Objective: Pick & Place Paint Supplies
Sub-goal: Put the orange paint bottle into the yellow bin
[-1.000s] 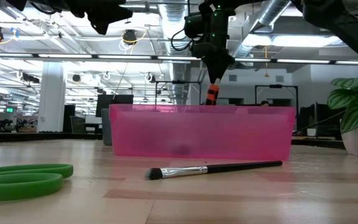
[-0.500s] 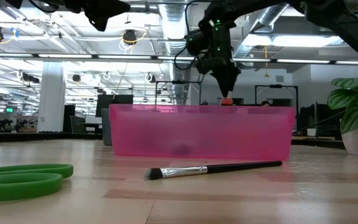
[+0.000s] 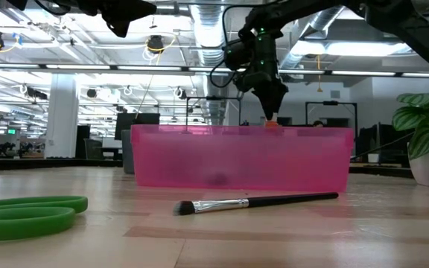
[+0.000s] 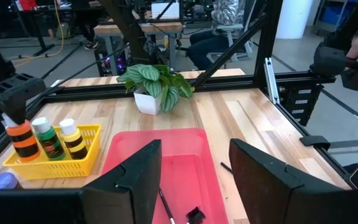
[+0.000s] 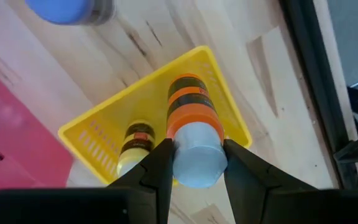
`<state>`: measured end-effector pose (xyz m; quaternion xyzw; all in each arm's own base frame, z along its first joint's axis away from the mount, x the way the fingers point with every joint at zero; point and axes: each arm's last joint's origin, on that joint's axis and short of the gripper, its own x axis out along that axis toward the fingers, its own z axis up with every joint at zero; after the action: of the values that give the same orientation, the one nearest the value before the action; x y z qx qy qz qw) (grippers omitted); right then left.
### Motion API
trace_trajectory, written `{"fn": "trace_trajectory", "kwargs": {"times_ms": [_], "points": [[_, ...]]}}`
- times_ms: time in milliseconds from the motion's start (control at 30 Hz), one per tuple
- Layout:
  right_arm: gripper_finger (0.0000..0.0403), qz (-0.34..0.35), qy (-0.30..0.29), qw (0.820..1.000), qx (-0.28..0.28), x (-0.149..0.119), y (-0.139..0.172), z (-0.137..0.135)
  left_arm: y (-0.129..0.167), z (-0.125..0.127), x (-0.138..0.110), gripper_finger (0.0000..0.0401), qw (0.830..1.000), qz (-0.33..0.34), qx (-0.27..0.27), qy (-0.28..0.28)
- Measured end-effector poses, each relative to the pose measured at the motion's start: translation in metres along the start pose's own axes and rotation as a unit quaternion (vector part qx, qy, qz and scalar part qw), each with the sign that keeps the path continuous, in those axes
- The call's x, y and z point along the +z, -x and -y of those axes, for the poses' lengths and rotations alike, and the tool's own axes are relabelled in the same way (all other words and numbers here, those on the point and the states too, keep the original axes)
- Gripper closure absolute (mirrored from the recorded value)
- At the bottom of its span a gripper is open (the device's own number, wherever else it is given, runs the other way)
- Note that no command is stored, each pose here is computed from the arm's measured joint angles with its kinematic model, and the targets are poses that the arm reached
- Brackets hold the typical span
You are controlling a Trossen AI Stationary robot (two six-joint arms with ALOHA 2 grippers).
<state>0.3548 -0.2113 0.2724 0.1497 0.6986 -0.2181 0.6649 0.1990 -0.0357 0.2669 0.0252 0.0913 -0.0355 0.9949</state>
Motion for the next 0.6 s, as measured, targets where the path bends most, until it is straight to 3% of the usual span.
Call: {"fn": "trace_trajectory", "kwargs": {"times_ms": [600], "points": [[0.0295, -0.009, -0.004, 1.000, 0.024, -0.0005, -0.0021, 0.0021, 0.0000, 0.0000, 0.0000, 0.0220, 1.000, 0.000, 0.000, 0.000]]}}
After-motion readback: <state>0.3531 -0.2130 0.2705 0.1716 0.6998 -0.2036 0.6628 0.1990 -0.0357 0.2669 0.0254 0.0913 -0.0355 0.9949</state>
